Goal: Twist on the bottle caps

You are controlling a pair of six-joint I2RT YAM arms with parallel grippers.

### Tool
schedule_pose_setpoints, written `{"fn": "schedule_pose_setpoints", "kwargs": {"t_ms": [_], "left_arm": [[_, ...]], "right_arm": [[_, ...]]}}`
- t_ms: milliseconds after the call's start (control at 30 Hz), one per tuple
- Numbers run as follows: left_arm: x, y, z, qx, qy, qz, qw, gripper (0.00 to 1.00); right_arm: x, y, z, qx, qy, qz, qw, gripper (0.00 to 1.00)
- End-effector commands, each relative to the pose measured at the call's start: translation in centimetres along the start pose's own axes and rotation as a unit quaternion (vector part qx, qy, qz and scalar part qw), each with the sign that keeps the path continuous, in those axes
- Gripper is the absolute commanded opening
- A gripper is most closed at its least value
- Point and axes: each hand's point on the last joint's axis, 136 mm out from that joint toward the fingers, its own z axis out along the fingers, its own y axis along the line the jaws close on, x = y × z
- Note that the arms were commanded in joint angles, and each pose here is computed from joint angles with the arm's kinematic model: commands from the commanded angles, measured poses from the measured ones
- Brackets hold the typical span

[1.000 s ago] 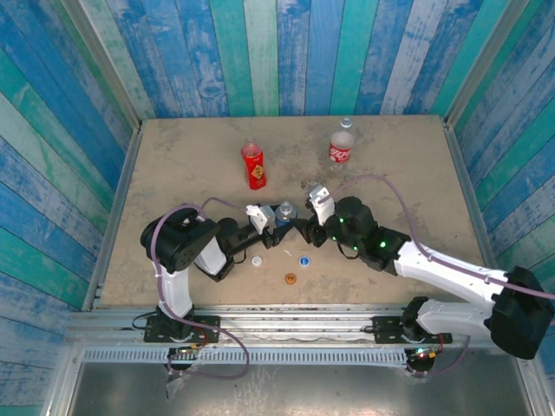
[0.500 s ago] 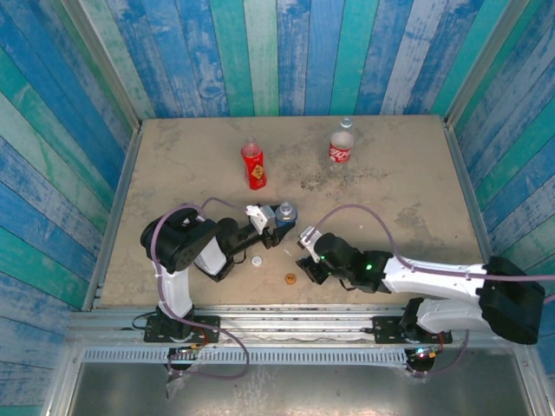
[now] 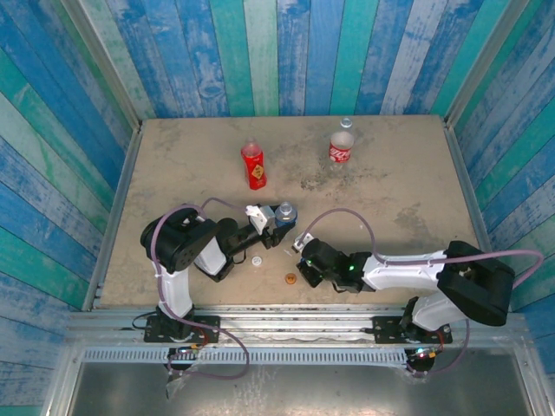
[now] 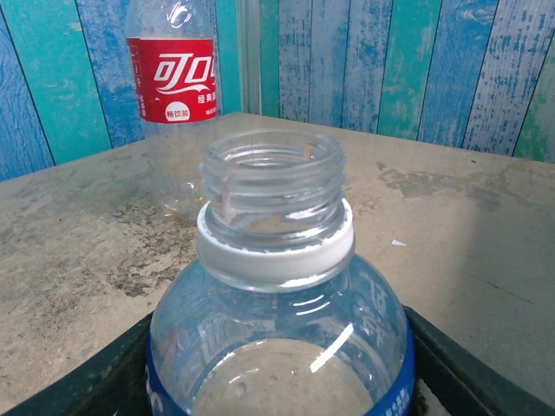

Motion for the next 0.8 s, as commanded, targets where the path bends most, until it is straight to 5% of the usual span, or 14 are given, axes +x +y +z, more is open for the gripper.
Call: {"fn": "schedule_pose_setpoints", "kwargs": {"t_ms": [0, 267, 767], "left_arm": [[-1.58, -0.4, -0.34, 0.006, -0.033, 0.014, 0.999, 0.49], [-1.57, -0.49, -0.33, 0.007, -0.032, 0.015, 0.999, 0.49], [-1.46, -0.58, -0.37, 0.01, -0.03, 0.015, 0.999, 0.49]], "right_arm": [[0.12, -0.09, 0.31, 0.008, -0.002, 0.008, 1.0, 0.43], [0.13, 0.06, 0.3, 0.005, 0.003, 0.005, 1.0, 0.31], [-0.02, -0.03, 0.72, 0.013, 0.005, 0.001, 1.0, 0.38]]}}
